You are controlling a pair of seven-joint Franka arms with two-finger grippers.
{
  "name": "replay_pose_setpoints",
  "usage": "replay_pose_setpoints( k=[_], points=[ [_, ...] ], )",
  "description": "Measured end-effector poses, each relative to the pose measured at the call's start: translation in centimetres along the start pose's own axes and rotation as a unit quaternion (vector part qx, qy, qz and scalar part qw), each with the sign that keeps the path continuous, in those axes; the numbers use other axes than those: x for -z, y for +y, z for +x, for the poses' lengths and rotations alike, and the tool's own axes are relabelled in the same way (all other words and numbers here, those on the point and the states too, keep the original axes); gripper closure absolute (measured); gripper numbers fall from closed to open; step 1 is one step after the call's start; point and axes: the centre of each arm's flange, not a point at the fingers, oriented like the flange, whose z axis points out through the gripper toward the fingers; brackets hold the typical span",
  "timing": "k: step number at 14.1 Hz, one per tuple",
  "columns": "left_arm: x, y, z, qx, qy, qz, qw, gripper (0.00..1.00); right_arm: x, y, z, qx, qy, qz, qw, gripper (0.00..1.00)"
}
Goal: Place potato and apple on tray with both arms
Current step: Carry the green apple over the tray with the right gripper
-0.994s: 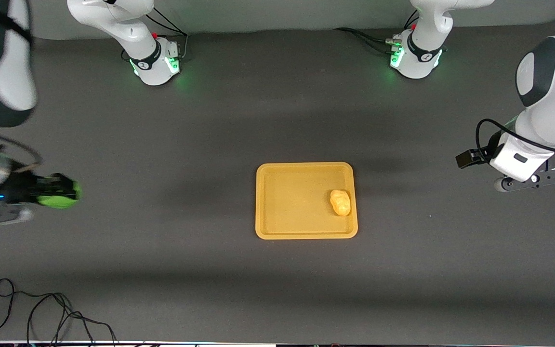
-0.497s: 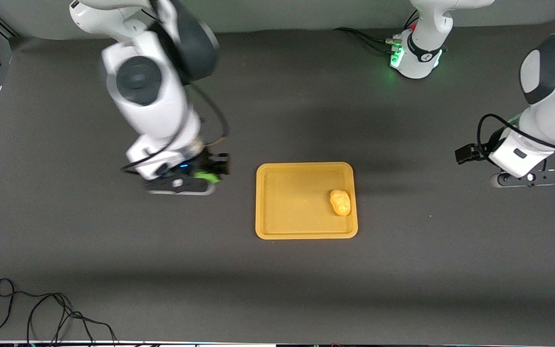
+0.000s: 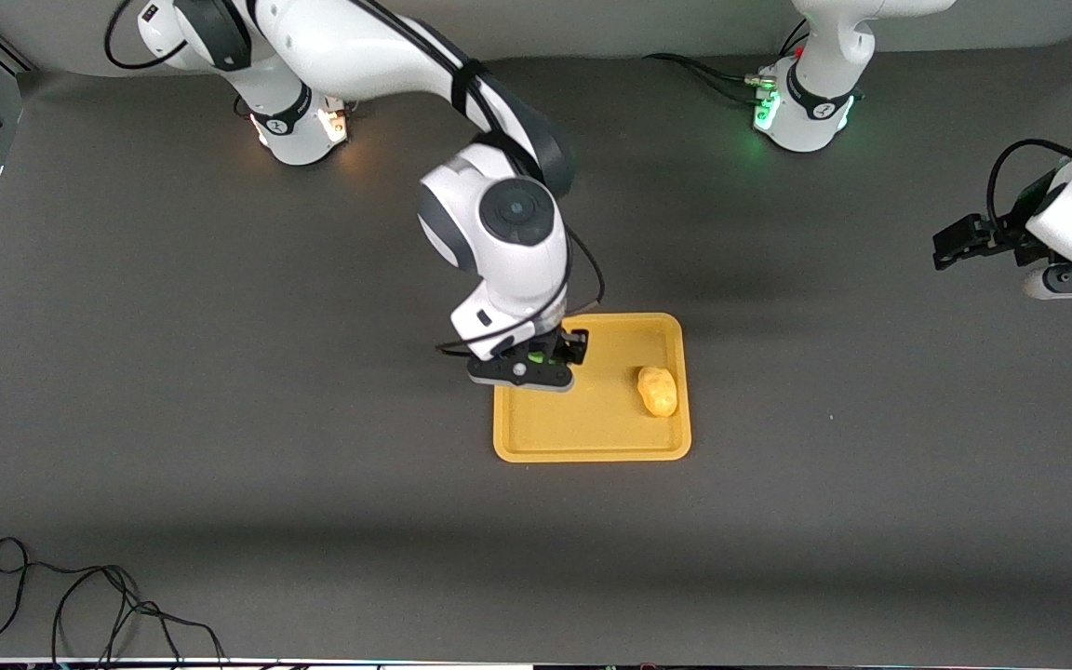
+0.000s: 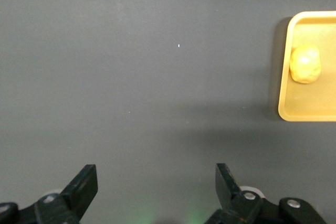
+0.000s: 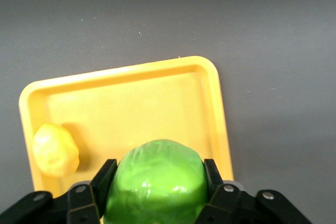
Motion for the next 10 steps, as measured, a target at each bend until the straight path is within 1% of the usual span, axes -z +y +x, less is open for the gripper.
replay_pose_setpoints(
  k=[3, 6, 10],
  points=[
    [-0.4, 0.1, 0.5, -0.011, -0.005, -0.013, 1.000, 0.00, -6.3, -1.9, -1.4, -0.002, 0.011, 0.011, 1.000, 0.28],
    [-0.8, 0.2, 0.8, -0.014, -0.010, -0.015, 1.000, 0.00, -11.1, -3.1, -2.9, 0.008, 0.019, 0.019, 1.000, 0.28],
    [-1.4, 0.1, 1.0, -0.015, -0.014, -0.015, 1.000, 0.00, -14.0, -3.9, -3.9, 0.017, 0.025, 0.025, 0.999, 0.28]
  ],
)
